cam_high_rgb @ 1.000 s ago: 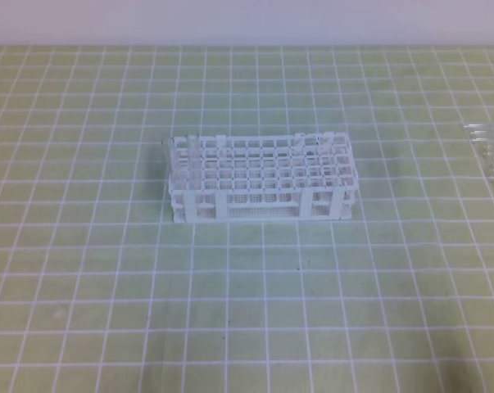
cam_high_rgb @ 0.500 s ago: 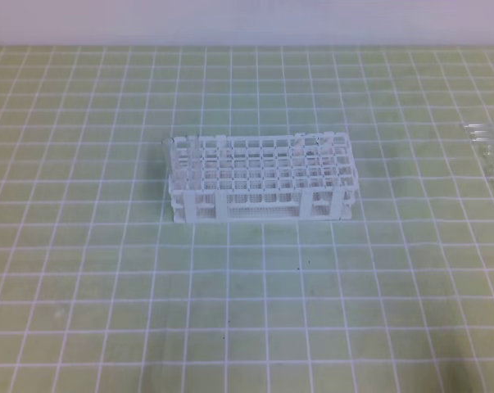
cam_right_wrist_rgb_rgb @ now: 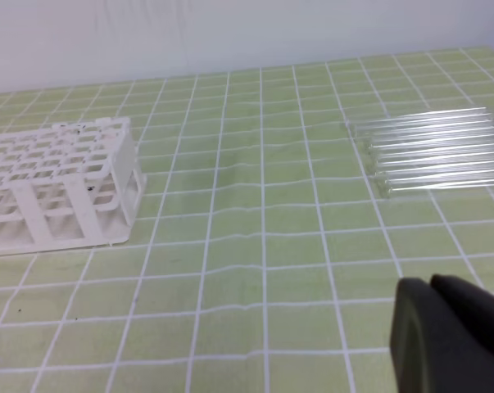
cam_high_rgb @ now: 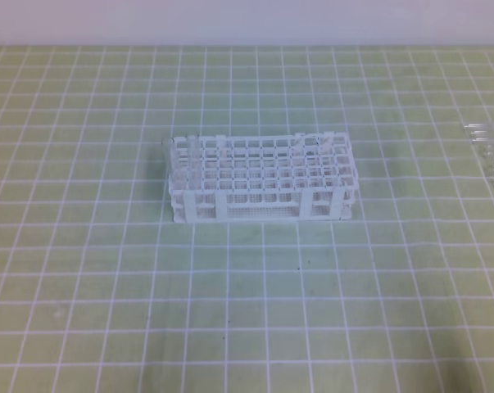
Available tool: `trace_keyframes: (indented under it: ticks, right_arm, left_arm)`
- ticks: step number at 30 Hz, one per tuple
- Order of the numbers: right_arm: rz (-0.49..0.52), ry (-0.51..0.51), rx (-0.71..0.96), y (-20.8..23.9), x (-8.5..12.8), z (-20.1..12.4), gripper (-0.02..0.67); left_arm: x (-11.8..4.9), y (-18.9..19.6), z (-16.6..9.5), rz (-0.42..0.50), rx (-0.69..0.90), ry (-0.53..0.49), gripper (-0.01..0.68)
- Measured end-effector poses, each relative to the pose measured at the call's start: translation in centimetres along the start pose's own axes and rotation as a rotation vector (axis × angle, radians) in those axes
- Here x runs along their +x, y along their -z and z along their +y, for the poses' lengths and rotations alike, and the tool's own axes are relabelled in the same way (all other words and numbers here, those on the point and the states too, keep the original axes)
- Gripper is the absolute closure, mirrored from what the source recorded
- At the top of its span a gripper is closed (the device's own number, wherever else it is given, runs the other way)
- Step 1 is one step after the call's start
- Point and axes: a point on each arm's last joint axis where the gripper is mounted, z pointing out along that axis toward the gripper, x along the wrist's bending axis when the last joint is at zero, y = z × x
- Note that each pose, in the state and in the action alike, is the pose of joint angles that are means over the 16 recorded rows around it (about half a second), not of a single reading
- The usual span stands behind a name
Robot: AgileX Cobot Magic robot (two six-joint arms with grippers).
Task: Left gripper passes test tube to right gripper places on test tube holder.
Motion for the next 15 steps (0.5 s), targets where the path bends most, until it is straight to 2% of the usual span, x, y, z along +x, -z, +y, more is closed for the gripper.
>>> trace_keyframes:
  ticks: [15]
  right_arm:
    - [0.0,0.0,0.0,0.0,0.0,0.0,0.664]
  left_arm:
    - [0.0,-0.01,-0.2,0.001,-0.009,0.001,0.672]
